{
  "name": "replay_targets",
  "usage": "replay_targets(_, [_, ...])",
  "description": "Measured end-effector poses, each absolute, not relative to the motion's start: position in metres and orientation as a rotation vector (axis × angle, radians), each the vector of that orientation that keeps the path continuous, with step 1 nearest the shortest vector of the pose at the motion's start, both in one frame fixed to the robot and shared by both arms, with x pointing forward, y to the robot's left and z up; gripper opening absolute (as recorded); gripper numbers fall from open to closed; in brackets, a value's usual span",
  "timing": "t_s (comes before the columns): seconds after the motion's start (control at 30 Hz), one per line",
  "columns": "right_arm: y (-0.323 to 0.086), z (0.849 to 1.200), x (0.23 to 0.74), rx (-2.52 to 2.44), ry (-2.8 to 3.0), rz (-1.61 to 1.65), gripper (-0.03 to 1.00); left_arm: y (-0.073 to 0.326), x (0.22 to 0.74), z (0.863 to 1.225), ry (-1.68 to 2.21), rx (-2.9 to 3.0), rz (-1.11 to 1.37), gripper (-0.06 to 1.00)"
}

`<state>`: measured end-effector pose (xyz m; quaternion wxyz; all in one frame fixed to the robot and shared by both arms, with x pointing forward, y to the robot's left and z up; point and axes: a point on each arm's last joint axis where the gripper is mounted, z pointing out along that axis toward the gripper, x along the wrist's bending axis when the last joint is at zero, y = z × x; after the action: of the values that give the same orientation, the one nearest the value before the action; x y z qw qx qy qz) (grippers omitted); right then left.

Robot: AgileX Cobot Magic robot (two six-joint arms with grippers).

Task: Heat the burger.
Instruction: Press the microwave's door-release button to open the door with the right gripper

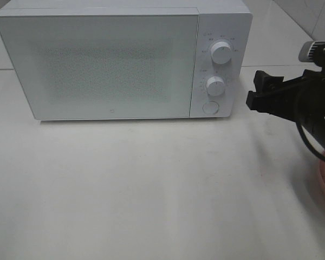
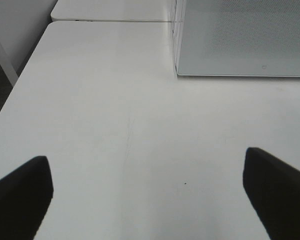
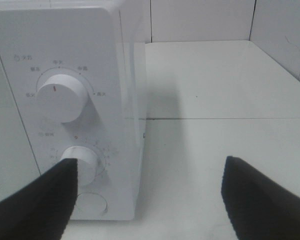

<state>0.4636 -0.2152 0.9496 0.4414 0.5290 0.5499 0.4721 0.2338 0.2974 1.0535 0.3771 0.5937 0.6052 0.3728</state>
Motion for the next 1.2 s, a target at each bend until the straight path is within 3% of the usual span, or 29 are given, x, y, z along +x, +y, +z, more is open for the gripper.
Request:
replay_targets(0.43, [-0.186, 0.916, 0.461, 1.322, 1.450, 1.102, 0.75, 0.297, 0.234, 1.054, 1.547, 1.518, 0.953, 0.97])
replay_targets(0.83, [-0.186, 0.911, 0.461, 1.347, 1.450, 1.097, 0.75, 0.297, 0.234, 1.054, 1.547, 1.518, 0.953, 0.97])
replay_targets(1.2, [-0.185, 0.908, 0.460, 1.726, 1.223, 1.333, 0.68, 0.297, 0.234, 1.054, 1.547, 1.518, 0.953, 0.97])
